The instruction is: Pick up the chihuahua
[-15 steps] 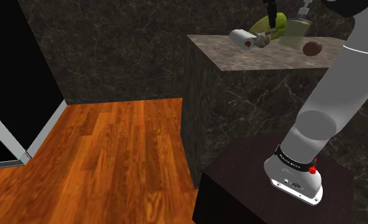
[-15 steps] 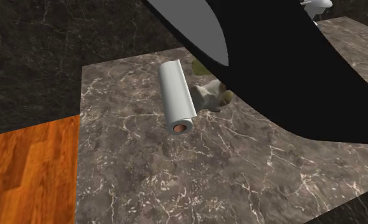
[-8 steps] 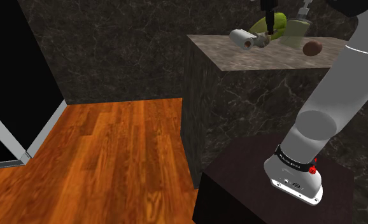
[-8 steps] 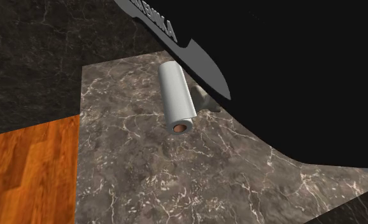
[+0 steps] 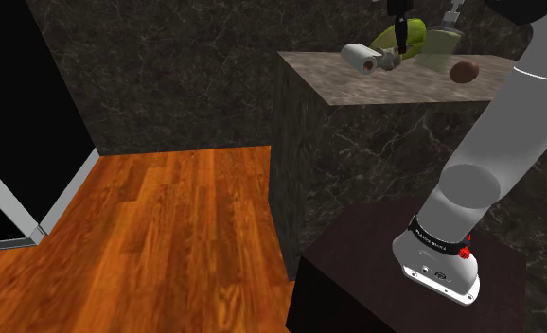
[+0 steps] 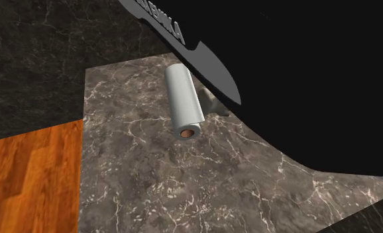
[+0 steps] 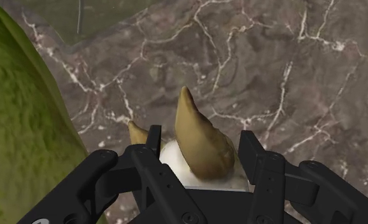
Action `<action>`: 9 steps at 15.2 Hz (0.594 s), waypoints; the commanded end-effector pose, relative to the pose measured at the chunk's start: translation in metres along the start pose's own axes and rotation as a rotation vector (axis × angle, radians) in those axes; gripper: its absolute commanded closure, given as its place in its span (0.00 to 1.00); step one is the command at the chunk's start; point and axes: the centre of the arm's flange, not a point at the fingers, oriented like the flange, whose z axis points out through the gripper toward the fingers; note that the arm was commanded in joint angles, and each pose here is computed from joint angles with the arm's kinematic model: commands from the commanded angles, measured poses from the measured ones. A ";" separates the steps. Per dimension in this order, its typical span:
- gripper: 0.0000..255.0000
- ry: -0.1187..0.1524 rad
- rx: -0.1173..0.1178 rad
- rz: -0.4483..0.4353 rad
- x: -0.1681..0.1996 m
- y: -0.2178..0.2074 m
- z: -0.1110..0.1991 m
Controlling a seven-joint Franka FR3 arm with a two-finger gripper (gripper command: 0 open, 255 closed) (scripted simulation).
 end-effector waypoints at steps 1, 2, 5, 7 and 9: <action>1.00 -0.002 0.002 -0.001 0.001 0.000 0.001; 1.00 -0.002 0.002 -0.001 0.001 0.000 0.002; 1.00 -0.002 0.002 -0.001 -0.005 0.001 -0.013; 1.00 -0.002 0.002 -0.001 -0.009 0.001 -0.022; 1.00 -0.002 0.002 -0.001 -0.013 0.001 -0.032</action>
